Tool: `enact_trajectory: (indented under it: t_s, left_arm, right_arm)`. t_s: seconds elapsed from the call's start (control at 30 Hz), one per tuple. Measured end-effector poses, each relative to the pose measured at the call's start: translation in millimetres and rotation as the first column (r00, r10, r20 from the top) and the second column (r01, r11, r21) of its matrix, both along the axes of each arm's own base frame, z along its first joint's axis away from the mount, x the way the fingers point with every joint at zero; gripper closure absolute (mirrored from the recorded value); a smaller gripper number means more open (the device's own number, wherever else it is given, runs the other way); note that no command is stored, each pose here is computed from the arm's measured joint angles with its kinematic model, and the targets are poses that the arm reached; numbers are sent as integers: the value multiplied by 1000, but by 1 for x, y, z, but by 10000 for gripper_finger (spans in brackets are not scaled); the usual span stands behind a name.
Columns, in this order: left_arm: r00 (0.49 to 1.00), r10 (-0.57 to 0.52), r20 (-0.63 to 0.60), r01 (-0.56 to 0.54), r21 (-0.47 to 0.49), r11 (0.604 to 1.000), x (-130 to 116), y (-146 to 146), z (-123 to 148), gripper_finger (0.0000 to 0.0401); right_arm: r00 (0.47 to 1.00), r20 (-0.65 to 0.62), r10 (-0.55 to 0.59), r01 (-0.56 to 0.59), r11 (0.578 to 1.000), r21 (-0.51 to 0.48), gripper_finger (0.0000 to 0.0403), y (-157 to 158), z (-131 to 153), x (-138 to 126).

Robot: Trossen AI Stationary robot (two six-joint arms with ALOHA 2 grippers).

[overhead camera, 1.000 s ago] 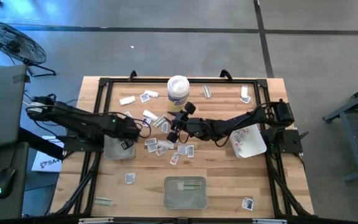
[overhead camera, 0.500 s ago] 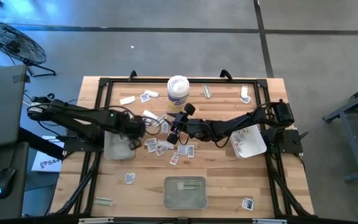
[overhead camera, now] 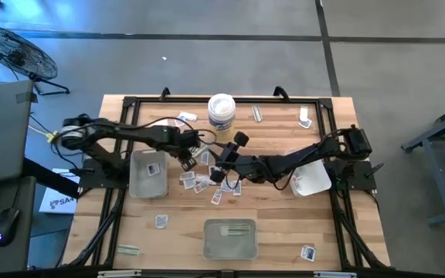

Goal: Pick & Place First Aid Supplies
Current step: Put the blue alcohol pad into the top gray bin

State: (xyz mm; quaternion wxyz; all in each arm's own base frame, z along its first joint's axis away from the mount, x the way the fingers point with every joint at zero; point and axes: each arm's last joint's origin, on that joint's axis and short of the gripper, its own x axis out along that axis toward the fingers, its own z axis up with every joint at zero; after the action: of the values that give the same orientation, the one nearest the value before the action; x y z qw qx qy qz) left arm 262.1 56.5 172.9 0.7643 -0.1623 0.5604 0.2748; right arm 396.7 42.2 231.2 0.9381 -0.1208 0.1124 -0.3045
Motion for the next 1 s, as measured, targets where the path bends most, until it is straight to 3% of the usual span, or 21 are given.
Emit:
enact_trajectory:
  t_s: [0.2, 0.57, 0.83, 1.0]
  left_arm:
    - [998, 9, -62, -10, -8, 1000, 5, 2, -19, 279]
    - [991, 124, -40, -125, -16, 992, 0, 10, -26, 279]
    - [991, 134, -6, -134, -43, 990, -2, 13, -31, 279]
    - [989, 147, 1, -147, -46, 988, -2, 13, -31, 309]
  right_arm:
    - [1000, -9, -25, 25, 999, -25, 281, 3, 4, -3]
    - [999, -9, -37, 37, 999, 22, 281, 1, 1, -4]
    - [999, -18, -42, 42, 999, 21, 281, 1, 0, -4]
    - [999, -20, -42, 43, 999, 20, 281, 1, 0, -4]
